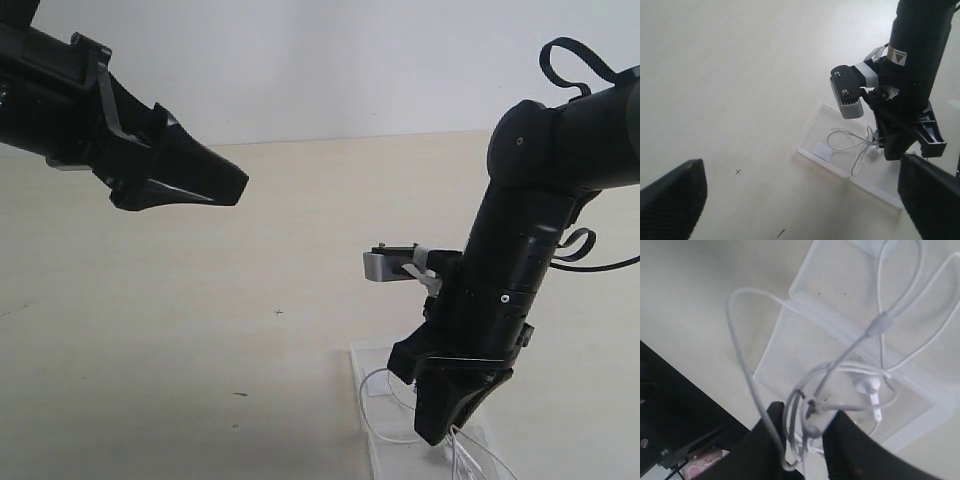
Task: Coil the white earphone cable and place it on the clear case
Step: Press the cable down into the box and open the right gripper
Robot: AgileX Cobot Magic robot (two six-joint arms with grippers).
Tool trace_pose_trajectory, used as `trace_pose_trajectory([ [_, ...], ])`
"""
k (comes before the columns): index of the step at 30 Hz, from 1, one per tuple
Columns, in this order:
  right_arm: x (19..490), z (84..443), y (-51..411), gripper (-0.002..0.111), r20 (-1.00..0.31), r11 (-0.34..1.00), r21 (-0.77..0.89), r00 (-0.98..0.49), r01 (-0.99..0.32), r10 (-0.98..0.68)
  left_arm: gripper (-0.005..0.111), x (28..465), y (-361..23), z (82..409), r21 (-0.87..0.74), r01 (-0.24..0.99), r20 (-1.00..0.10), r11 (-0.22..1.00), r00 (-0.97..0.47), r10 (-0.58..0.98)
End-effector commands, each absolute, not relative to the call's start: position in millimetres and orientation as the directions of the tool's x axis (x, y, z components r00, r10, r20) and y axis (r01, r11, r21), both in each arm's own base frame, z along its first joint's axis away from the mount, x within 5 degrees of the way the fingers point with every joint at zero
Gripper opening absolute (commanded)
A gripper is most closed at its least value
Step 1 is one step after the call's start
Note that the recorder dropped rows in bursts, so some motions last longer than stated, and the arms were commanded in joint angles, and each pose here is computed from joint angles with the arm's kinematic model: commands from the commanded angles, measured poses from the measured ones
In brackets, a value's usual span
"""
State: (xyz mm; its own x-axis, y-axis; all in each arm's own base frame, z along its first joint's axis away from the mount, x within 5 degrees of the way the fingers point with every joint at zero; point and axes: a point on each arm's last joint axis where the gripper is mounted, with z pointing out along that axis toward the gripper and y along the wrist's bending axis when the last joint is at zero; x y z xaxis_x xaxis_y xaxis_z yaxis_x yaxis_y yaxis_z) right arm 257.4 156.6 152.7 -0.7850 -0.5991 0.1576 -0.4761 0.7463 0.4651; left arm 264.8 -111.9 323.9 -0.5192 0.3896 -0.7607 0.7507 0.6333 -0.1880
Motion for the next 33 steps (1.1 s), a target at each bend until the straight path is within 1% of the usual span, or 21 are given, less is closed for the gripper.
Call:
trace_pose_trajectory([
  [1, 258, 151, 157, 0.033, 0.143, 0.742, 0.465, -0.786, -0.483, -0.601, 0.1, 263, -112, 326, -0.189, 0.754, -0.766, 0.629, -0.514, 0.386],
  [6, 262, 150, 158, 0.042, 0.105, 0.749, 0.447, -0.802, -0.49, -0.588, 0.1, 263, -112, 326, -0.19, 0.755, -0.765, 0.628, -0.515, 0.387],
  [17, 276, 164, 165, 0.042, 0.038, 0.738, 0.435, -0.808, -0.516, -0.587, 0.1, 262, -112, 326, -0.199, 0.758, -0.762, 0.622, -0.518, 0.388],
  [20, 279, 164, 163, 0.042, 0.037, 0.747, 0.41, -0.809, -0.523, -0.586, 0.1, 262, -112, 326, -0.2, 0.758, -0.762, 0.621, -0.519, 0.389],
  [23, 280, 162, 157, 0.042, 0.048, 0.749, 0.344, -0.787, -0.566, -0.616, 0.1, 261, -113, 326, -0.203, 0.76, -0.759, 0.617, -0.52, 0.391],
  [24, 279, 162, 155, 0.042, 0.08, 0.766, 0.332, -0.793, -0.55, -0.604, 0.1, 261, -113, 326, -0.203, 0.76, -0.759, 0.617, -0.52, 0.391],
  [26, 275, 163, 155, 0.042, 0.135, 0.794, 0.355, -0.814, -0.493, -0.565, 0.1, 261, -113, 326, -0.203, 0.76, -0.759, 0.617, -0.52, 0.391],
  [28, 271, 165, 156, 0.042, 0.17, 0.79, 0.386, -0.805, -0.476, -0.568, 0.1, 261, -113, 326, -0.203, 0.76, -0.759, 0.617, -0.52, 0.391],
  [33, 269, 166, 157, 0.042, 0.186, 0.788, 0.409, -0.803, -0.46, -0.566, 0.1, 261, -113, 326, -0.203, 0.76, -0.759, 0.617, -0.52, 0.391],
])
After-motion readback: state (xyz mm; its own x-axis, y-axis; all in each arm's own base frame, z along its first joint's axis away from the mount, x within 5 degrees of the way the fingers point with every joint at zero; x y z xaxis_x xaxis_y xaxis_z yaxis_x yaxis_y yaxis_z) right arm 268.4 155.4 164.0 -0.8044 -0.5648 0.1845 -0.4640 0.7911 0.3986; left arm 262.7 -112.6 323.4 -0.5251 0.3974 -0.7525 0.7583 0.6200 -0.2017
